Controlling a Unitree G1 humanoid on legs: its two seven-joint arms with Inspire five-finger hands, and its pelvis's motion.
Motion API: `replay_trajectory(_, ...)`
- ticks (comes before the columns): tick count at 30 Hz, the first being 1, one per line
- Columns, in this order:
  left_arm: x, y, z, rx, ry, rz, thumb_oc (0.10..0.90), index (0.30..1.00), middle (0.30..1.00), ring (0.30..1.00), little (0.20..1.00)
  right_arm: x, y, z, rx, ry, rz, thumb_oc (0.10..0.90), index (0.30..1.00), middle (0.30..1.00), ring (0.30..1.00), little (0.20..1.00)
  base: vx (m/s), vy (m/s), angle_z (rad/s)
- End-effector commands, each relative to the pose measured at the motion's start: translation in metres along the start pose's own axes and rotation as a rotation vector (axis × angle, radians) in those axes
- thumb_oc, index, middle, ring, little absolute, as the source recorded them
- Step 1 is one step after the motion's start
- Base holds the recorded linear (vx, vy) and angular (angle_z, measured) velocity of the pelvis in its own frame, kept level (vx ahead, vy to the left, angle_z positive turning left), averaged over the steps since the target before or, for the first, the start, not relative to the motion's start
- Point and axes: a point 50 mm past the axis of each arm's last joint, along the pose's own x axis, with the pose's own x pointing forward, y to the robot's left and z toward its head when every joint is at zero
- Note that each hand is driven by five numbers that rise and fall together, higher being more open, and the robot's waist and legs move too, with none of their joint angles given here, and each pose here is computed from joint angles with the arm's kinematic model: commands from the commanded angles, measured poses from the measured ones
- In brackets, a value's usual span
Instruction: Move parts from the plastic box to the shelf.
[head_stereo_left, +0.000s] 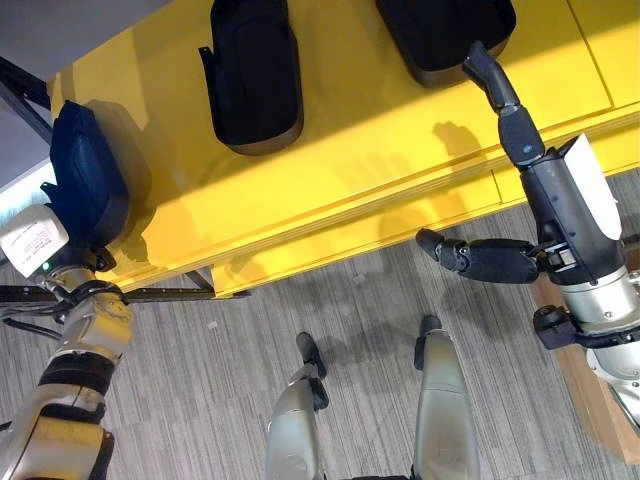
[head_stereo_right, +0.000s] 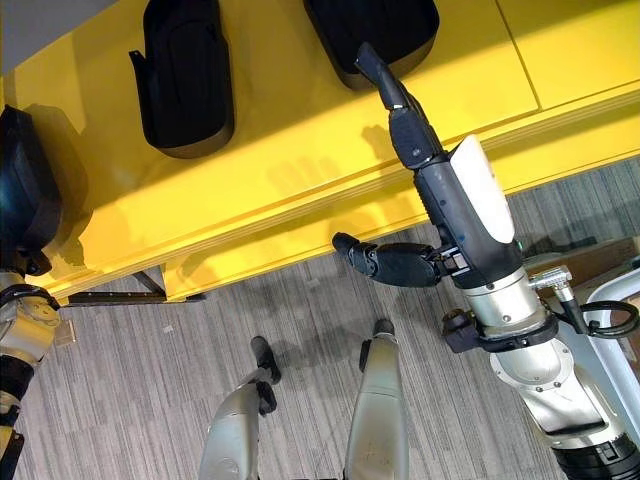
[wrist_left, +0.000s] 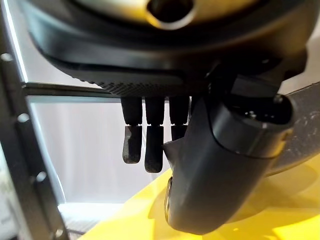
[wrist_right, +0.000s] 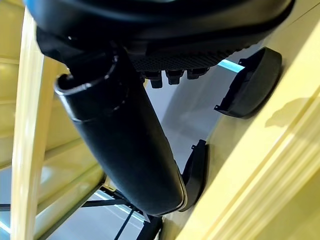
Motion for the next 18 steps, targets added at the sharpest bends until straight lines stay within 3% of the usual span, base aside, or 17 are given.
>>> replay_trajectory(1,0.041,0.079,-0.01,0.138,0.02,0.252,0.4,0.3,0.3,0.3,0.3,0.023,-0.018,0.03,-0.007,-0.239,-0.096,0.9,1.0,1.0,1.0,1.0,0.03,0.048,-0.02)
replay_trajectory(18,0.059,0.118,0.02,0.43,-0.116,0.33,0.4,0.3,0.3,0.3,0.3,0.029,-0.017,0.026,0.026,-0.194,-0.164,0.9,1.0,1.0,1.0,1.0,0.09,0.051,-0.03)
